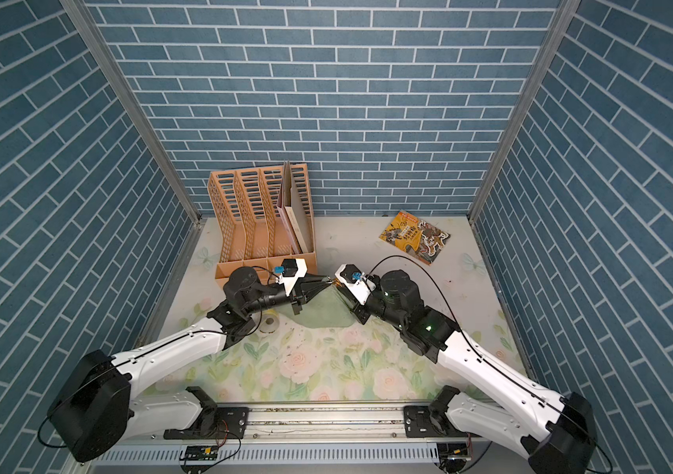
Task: Remove the decoration from the bag
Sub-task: Remove the decoration item from the bag.
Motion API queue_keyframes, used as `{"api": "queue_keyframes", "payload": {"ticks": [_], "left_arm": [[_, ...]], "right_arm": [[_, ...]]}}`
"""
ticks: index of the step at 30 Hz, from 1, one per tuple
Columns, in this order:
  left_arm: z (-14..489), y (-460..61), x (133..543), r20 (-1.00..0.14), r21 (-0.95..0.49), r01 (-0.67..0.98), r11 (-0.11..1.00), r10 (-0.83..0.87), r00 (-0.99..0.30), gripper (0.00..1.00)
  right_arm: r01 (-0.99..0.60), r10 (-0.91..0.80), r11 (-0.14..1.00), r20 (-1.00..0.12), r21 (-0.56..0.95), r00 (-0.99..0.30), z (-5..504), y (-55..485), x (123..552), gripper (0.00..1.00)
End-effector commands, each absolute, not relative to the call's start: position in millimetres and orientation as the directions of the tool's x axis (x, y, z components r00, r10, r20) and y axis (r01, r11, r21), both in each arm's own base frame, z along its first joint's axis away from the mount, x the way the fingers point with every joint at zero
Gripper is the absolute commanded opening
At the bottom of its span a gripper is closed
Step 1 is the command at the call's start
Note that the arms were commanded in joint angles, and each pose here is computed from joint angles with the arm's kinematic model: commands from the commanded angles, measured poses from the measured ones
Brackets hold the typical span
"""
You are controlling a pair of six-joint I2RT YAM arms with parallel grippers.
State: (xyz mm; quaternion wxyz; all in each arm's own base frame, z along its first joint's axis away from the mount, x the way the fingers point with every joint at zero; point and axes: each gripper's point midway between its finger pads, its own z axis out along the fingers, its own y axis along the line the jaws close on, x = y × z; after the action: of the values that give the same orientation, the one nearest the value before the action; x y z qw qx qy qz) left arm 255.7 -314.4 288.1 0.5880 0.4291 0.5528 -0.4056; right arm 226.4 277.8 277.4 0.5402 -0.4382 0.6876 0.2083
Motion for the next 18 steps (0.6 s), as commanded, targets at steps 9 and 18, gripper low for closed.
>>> {"api": "queue_keyframes", "payload": {"ticks": [9, 18], "left_arm": [[282.4, -320.4, 265.9, -0.999, 0.032, 0.924, 0.381, 0.016, 0.028, 0.35], [274.6, -326.7, 260.9, -1.000, -0.015, 0.944, 0.331, -0.017, -0.010, 0.49]], "right_arm": [[-0.658, -0.592, 0.629, -0.803, -0.413, -0.062, 298.1, 255.4, 243.1, 0.03], [-0.708, -0.640, 0.554, -0.768, -0.438, -0.026, 303.2, 268.1, 238.5, 0.03]]}}
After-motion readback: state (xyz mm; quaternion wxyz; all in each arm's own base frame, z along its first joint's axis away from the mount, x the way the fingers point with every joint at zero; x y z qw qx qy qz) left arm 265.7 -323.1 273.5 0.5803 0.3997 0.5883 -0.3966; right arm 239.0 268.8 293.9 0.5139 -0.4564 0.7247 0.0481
